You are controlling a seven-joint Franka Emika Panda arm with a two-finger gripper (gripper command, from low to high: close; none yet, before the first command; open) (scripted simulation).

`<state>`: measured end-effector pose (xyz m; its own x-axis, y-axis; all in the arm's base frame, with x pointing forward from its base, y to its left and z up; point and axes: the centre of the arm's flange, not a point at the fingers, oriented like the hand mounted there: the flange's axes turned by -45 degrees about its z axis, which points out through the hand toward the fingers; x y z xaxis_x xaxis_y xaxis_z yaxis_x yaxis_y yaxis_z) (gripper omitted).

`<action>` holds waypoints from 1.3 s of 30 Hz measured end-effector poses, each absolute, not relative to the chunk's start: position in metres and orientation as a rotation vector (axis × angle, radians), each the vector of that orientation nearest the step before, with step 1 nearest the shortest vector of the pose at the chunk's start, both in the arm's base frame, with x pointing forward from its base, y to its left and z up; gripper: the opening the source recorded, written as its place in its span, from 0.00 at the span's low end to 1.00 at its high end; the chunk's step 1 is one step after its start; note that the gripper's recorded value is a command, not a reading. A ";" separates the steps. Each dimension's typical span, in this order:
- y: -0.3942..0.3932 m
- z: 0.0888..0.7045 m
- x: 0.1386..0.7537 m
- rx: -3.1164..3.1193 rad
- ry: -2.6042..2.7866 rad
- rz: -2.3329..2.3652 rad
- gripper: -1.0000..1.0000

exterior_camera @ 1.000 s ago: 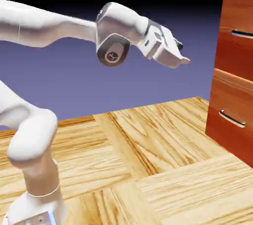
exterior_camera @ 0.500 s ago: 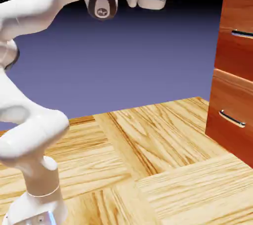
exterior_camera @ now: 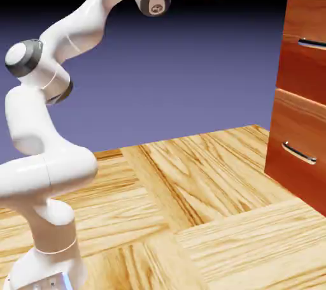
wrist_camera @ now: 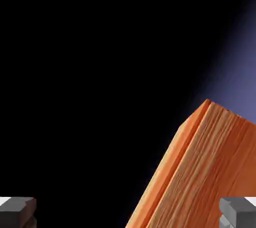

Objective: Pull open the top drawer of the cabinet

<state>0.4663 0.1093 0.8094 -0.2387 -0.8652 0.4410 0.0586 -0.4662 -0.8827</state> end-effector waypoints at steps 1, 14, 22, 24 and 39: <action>0.113 0.803 0.480 -1.338 1.017 -1.758 0.50; 0.087 0.652 0.669 -1.259 1.136 -1.352 0.50; 0.055 0.596 0.733 -1.208 1.207 -1.211 0.50; 0.055 0.596 0.744 -1.208 1.207 -1.212 0.50; 0.054 0.593 0.725 -1.209 1.208 -1.209 0.00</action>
